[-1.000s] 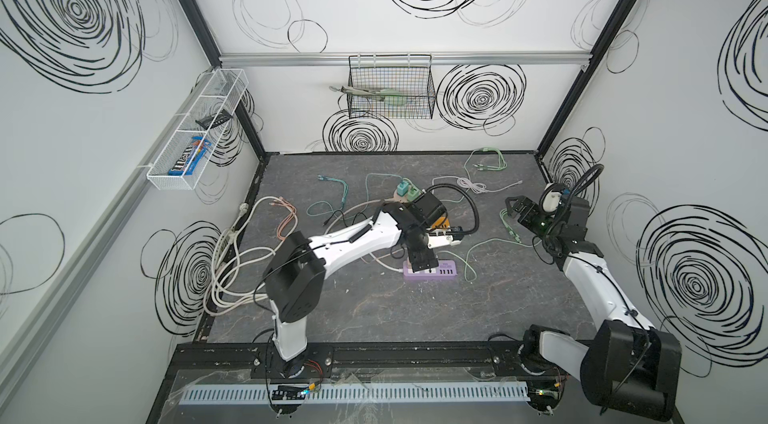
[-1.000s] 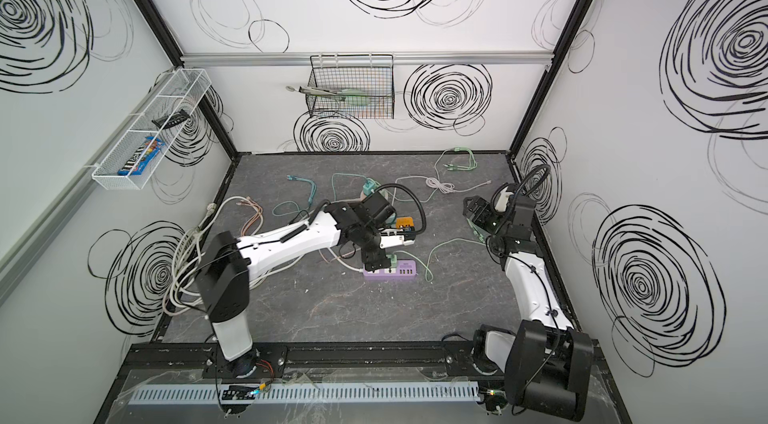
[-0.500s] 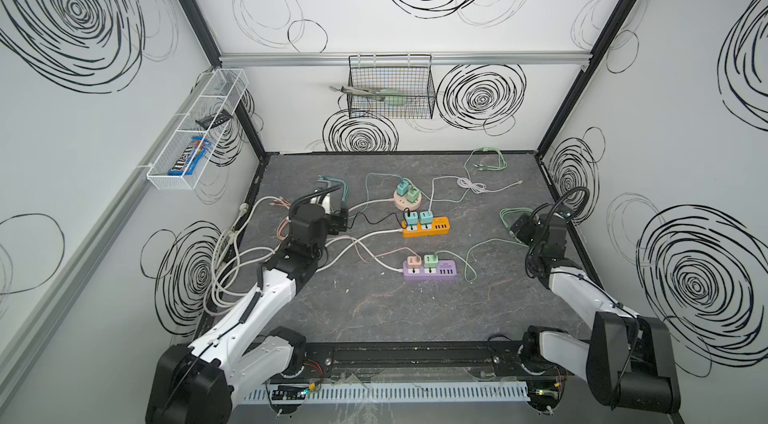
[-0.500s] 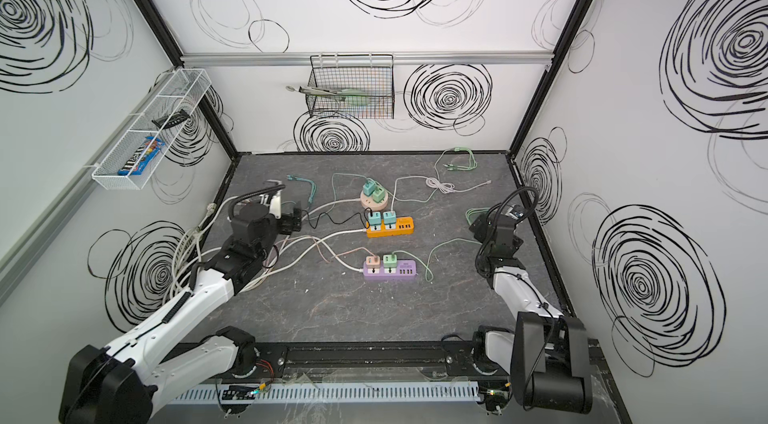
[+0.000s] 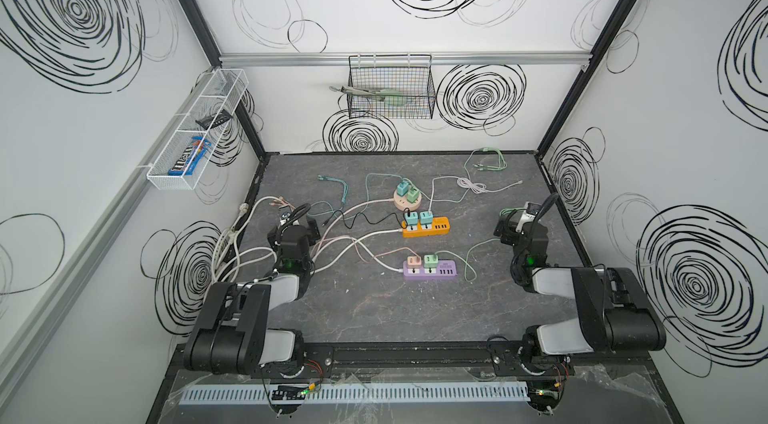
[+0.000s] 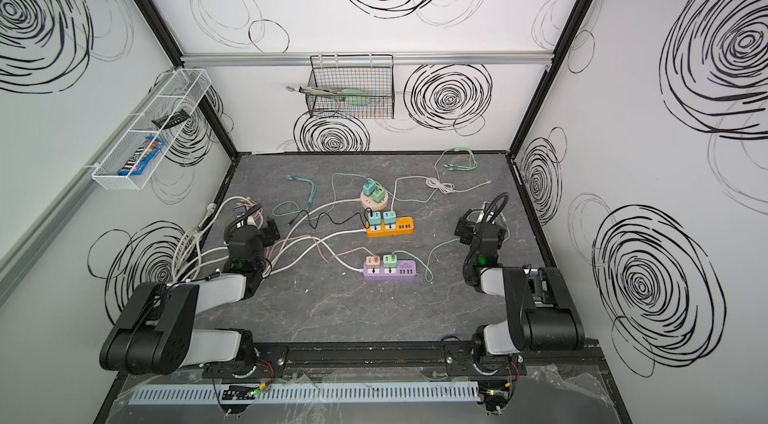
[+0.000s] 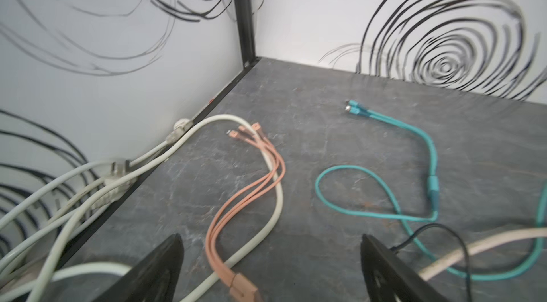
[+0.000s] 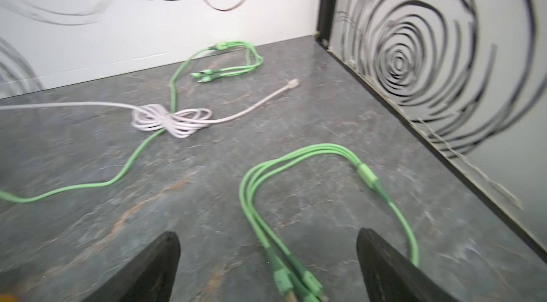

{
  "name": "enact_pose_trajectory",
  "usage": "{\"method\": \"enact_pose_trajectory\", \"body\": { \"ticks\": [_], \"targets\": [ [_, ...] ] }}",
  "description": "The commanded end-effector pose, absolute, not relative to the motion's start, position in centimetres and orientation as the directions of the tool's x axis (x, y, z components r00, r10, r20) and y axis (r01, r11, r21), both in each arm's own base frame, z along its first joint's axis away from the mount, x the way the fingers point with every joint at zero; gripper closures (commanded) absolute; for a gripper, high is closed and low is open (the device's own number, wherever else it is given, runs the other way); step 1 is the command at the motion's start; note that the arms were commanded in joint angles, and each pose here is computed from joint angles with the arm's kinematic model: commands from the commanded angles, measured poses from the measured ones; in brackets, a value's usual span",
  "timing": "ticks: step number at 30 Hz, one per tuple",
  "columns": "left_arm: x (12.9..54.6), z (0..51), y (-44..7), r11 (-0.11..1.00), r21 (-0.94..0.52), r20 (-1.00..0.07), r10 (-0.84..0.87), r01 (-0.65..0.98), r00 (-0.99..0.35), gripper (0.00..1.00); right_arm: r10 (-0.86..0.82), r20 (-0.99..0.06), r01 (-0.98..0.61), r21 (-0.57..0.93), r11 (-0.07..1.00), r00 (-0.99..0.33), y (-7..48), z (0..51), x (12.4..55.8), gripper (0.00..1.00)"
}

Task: Insert the plug

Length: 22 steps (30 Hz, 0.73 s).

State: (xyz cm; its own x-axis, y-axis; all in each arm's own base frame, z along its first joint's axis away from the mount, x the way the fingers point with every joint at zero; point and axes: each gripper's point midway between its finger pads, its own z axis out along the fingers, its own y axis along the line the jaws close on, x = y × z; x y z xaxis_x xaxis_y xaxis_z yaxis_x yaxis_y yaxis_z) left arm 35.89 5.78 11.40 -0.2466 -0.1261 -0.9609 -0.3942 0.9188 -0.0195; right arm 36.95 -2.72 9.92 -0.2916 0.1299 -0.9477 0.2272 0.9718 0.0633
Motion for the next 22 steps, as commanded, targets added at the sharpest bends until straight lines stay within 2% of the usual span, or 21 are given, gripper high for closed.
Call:
{"method": "enact_pose_trajectory", "body": {
  "ticks": [1,2,4,5,7,22],
  "targets": [
    [37.0,15.7,3.1,0.968,-0.060,-0.996,-0.074,-0.242,-0.047,0.04,0.039,-0.985,0.080,0.025,0.996,-0.167,-0.7,12.0,36.8,0.03],
    [37.0,15.3,1.8,0.981,-0.033,-0.997,-0.046,-0.191,-0.064,0.04,0.023,-0.991,0.082,0.013,0.997,-0.129,-0.8,12.5,36.7,0.03],
    [36.6,15.1,-0.2,0.997,0.006,-1.000,0.005,-0.078,-0.020,0.04,0.047,-0.988,0.128,0.028,0.991,-0.148,-1.5,12.3,37.4,0.03],
    [35.9,15.6,0.0,0.996,0.000,-1.000,0.002,-0.087,0.022,0.04,0.067,-0.979,0.134,0.041,0.990,-0.191,-1.6,11.8,37.6,0.03],
    [36.1,15.1,1.8,0.984,-0.048,-0.999,-0.050,-0.170,-0.006,0.04,0.067,-0.980,0.130,0.044,0.991,-0.185,-1.7,11.8,37.5,0.03],
    [36.1,15.2,0.9,0.988,-0.015,-1.000,-0.016,-0.154,-0.005,0.04,0.072,-0.979,0.133,0.046,0.990,-0.193,-1.7,11.8,37.5,0.03]
  ]
}}
